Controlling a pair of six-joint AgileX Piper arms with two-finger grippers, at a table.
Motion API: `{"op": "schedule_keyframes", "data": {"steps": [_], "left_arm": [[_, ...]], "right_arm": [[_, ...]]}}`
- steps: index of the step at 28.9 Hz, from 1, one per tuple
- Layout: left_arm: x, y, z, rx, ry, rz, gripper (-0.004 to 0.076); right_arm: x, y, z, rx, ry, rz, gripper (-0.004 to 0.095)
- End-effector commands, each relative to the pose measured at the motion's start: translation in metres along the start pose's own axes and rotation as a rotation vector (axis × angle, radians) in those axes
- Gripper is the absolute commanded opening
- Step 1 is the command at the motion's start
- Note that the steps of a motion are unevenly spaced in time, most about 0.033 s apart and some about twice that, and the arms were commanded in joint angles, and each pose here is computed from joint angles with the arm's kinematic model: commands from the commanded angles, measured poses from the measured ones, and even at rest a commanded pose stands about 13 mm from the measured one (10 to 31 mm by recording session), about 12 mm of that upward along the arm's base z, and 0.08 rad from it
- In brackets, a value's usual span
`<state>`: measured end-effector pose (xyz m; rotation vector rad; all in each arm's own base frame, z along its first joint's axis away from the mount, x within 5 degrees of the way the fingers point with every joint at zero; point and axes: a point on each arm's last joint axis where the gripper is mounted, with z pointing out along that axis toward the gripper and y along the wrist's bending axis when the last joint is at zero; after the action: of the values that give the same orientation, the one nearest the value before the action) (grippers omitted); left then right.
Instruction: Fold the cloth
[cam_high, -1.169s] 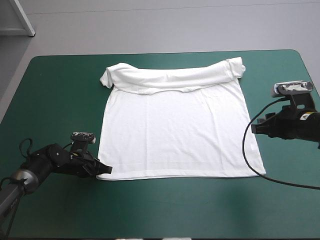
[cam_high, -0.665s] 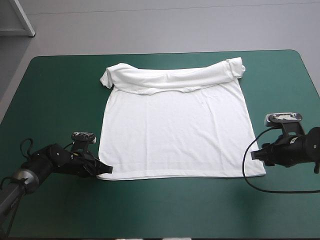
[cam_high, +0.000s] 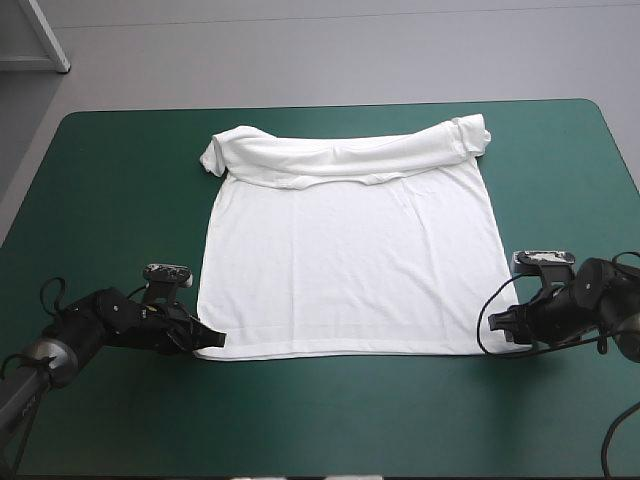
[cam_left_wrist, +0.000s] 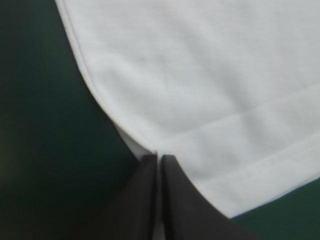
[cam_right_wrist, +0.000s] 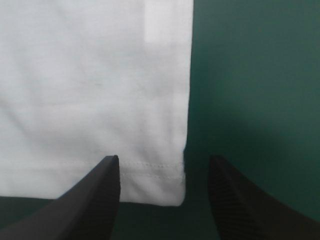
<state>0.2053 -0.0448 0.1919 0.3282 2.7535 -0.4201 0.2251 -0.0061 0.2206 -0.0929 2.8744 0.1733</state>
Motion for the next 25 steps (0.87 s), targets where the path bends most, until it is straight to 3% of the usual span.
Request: {"op": "schedule_keyframes", "data": {"steps": [1, 7, 15, 20, 25], "left_arm": [[0.004, -0.001, 0.005, 0.006, 0.036, 0.005, 0.0019], [0.002, 0.0, 0.005, -0.008, 0.012, 0.005, 0.0019], [0.002, 0.002, 0.007, -0.017, -0.01, -0.008, 0.0019], [-0.005, -0.006, -0.01, 0.009, -0.156, -0.004, 0.0019], [-0.023, -0.019, -0.057, -0.001, -0.382, 0.047, 0.0019]], "right_arm": [[-0.007, -0.002, 0.0, -0.003, -0.02, 0.004, 0.0489], [-0.004, 0.005, 0.009, -0.1, 0.056, -0.015, 0.0285], [-0.006, 0.01, 0.009, -0.11, 0.036, -0.045, -0.0015], [-0.015, 0.015, -0.01, -0.123, -0.102, -0.056, -0.0012], [-0.035, 0.031, -0.08, -0.17, -0.433, -0.129, -0.0013]]}}
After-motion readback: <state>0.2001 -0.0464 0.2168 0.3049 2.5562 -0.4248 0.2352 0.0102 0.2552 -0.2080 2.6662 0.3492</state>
